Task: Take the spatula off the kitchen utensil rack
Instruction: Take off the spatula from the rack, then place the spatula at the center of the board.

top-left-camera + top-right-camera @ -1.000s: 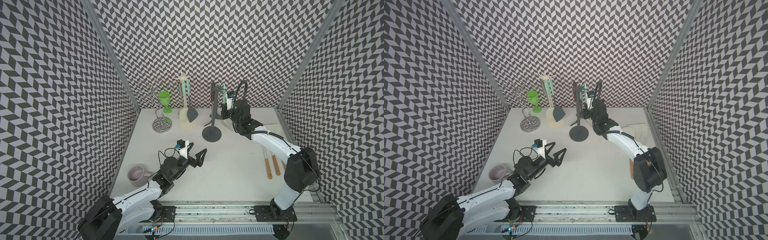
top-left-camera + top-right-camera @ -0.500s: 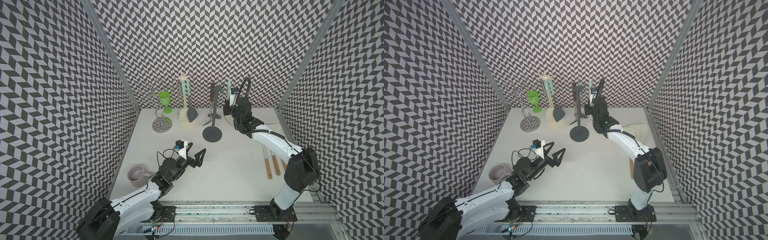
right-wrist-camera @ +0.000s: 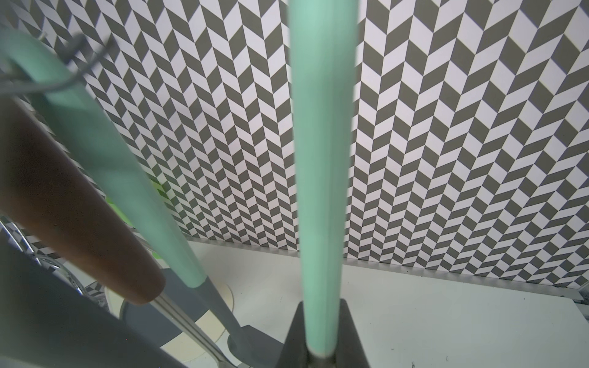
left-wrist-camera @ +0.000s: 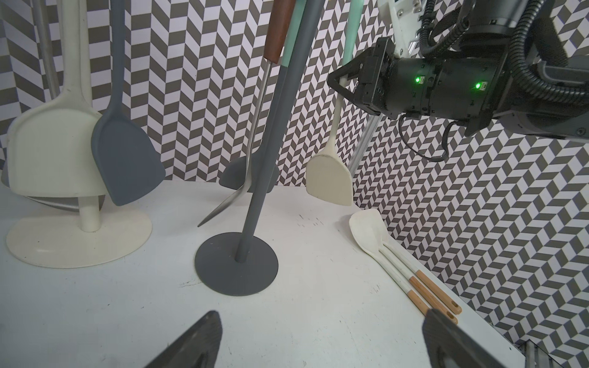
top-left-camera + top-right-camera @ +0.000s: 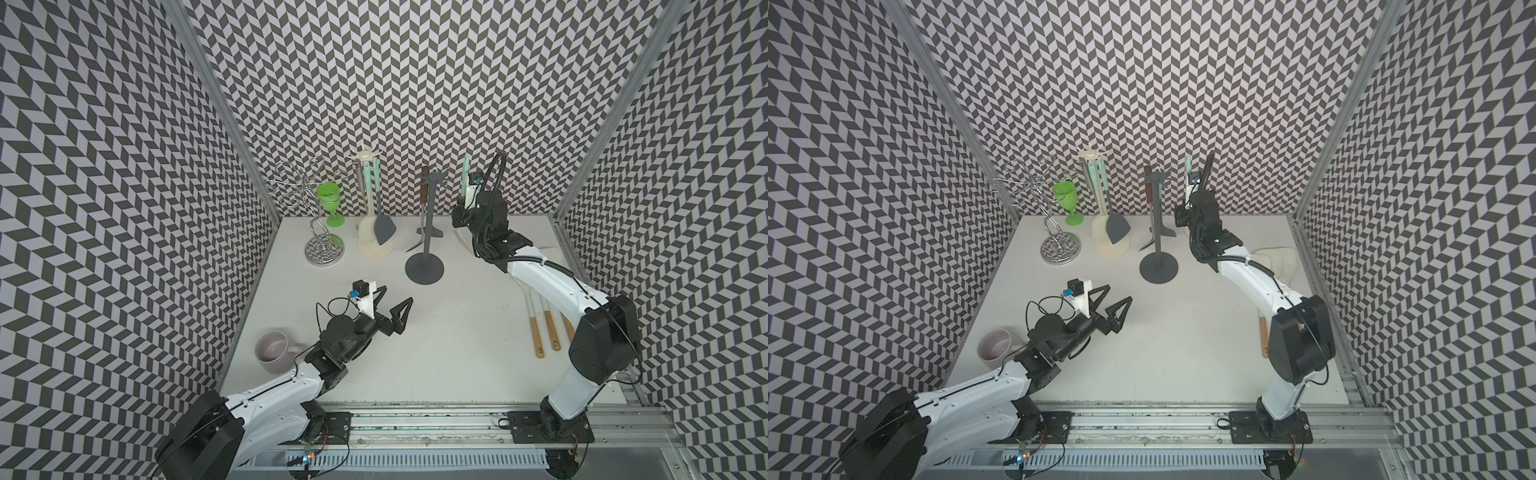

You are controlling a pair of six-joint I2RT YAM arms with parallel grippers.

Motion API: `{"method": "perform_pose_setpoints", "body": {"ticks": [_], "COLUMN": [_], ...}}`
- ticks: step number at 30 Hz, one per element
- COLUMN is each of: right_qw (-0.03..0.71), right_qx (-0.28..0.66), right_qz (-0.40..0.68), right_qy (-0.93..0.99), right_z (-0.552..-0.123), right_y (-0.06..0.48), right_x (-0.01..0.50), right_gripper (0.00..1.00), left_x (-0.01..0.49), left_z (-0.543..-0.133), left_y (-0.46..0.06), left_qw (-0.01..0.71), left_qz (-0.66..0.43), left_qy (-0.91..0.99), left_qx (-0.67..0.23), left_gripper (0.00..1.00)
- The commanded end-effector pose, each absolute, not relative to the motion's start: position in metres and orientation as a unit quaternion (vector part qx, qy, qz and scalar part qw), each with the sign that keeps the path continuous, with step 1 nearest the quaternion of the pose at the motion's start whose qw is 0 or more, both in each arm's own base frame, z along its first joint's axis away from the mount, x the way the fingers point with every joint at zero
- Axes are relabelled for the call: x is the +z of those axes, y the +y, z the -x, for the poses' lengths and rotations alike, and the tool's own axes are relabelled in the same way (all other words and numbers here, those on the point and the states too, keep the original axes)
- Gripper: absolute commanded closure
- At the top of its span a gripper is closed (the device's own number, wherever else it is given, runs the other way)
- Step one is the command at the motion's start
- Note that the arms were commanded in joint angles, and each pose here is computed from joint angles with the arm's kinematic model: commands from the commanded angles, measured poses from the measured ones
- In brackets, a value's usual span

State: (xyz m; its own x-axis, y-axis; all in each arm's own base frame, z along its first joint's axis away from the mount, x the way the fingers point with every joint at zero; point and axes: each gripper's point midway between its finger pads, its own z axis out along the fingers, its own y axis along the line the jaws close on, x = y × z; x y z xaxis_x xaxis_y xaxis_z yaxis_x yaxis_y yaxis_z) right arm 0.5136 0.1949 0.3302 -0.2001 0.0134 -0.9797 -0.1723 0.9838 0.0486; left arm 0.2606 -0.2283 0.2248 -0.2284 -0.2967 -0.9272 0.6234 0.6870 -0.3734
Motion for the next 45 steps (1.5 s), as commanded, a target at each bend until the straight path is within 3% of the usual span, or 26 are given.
{"method": "perform_pose_setpoints", "body": {"ticks": [1,13,25,36,45], "right_qw": [0.654,0.653,0.669,0.681,0.675], "right_qx": [0.105,0.134,0.093,0.114,0.097], "right_qz": [0.029,-0.032,-0.107,-0.033,0.072], "right_qy": [0.748,0.745,0.730,0.722,0.728], "right_z": [-0.505,-0.503,-0.479,-0.452,-0.410], "right_y": [0.188,0.173,0.133,0.144,0.158], "right_x": [0.361,0.371,0.386,0.390,0.359], "right_gripper": [1.00,1.00,1.00,1.00,1.00], "left_x": [0.230,0.233,0.237,0.236,0.243], "left_z": [-0.256,-0.251,-0.246,-0.248,-0.247], "left_y": [-0.231,-0.231,-0.226,-0.227,-0.224], "left_qw": [0.612,0.602,0.605,0.605,0.613], "left_qz": [-0.124,-0.109,-0.102,-0.104,-0.106], "left_qy": [0.675,0.671,0.664,0.666,0.663], "left_qx": [-0.392,-0.418,-0.427,-0.424,-0.417], "left_gripper": [0.00,0.00,0.00,0.00,0.00]}}
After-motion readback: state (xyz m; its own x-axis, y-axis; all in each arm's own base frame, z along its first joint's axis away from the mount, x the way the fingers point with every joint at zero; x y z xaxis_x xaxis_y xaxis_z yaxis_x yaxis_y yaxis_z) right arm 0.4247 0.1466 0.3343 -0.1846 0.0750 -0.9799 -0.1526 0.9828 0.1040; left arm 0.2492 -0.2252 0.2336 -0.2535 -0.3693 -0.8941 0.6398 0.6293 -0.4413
